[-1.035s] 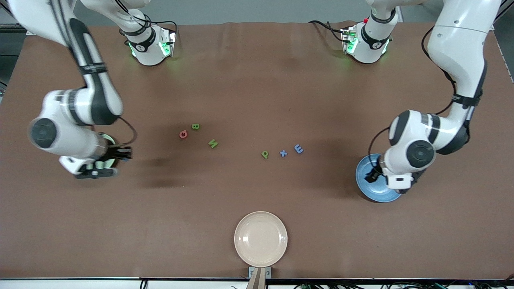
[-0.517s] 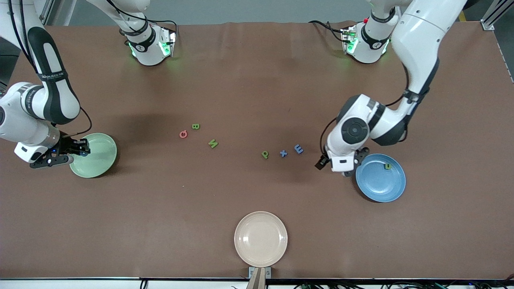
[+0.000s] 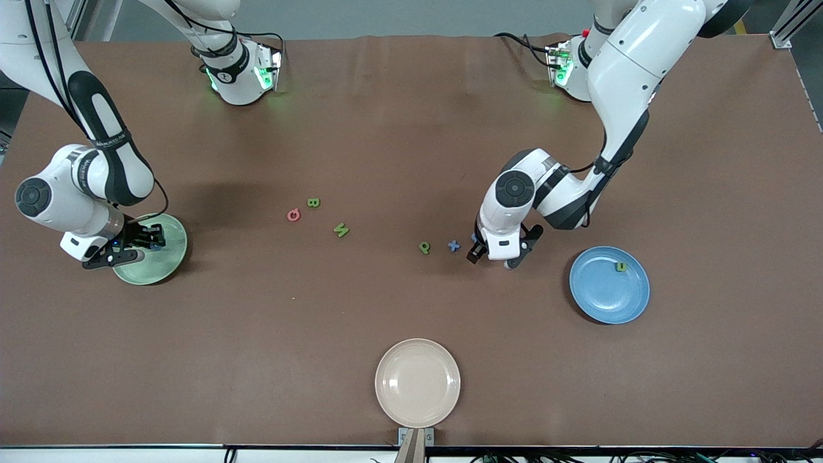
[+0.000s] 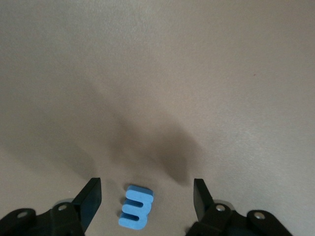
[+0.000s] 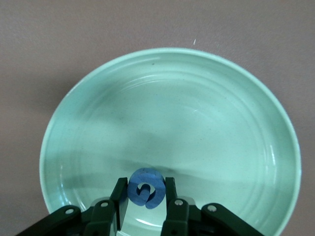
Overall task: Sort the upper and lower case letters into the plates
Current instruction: 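Release the G with the right gripper while the left gripper grasps the m, then reach the right gripper to the N while the left gripper drops the m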
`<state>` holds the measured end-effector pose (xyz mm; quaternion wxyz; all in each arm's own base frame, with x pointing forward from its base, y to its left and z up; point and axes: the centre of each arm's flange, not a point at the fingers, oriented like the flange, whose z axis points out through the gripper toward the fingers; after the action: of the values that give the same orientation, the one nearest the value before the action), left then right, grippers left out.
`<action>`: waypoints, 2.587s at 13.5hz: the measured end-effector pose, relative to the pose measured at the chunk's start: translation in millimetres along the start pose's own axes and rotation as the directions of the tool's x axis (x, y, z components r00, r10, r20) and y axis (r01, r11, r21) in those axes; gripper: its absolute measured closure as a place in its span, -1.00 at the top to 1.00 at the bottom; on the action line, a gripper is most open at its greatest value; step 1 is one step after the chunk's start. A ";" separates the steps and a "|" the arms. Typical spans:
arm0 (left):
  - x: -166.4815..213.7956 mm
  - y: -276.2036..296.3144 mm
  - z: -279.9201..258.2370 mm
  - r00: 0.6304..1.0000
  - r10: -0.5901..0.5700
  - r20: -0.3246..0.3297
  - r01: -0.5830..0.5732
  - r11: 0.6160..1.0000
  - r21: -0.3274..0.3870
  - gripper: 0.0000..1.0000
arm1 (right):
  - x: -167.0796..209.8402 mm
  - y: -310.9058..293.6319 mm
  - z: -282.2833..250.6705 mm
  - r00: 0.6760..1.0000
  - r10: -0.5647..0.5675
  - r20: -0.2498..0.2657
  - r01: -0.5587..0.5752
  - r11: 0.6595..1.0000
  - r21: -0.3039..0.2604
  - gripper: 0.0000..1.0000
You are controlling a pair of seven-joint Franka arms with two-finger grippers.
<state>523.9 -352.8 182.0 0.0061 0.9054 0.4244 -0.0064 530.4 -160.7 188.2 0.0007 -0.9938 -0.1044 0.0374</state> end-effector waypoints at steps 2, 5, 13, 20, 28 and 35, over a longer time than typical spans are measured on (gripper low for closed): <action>-0.3 -0.6 2.9 1.000 -0.001 0.000 0.001 1.000 0.003 0.43 | -0.1 -0.1 2.7 1.000 0.000 0.001 0.000 1.000 0.000 -0.30; -4.9 -0.5 6.6 1.000 0.005 0.004 -0.005 1.000 0.003 0.30 | 0.1 0.1 2.5 1.000 0.000 -0.001 0.000 1.000 0.000 0.00; -1.1 7.6 -0.6 1.000 0.002 -0.005 -0.002 1.000 -0.021 -0.46 | 25.9 -77.2 -88.2 0.989 0.125 0.075 -0.126 0.992 0.015 0.99; 183.6 -20.9 -61.6 0.990 0.105 -0.099 -0.108 0.994 -0.030 -0.46 | 49.7 -281.2 -105.5 0.849 0.525 0.060 -0.521 0.850 -0.072 0.99; 290.5 -100.1 -24.8 0.979 0.195 -0.055 -0.192 0.980 0.058 -0.37 | 33.0 -478.6 -18.2 0.641 0.767 -0.027 -0.767 0.642 0.023 0.98; 242.9 -65.3 -57.8 0.985 0.167 -0.048 -0.166 0.986 0.031 1.00 | 48.3 -484.0 5.3 0.610 0.792 -0.034 -0.791 0.611 0.030 0.81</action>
<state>629.5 -123.4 235.3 -0.0163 0.9376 0.3471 0.0114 476.6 322.7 183.8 -0.0078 -0.9384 0.3451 0.0128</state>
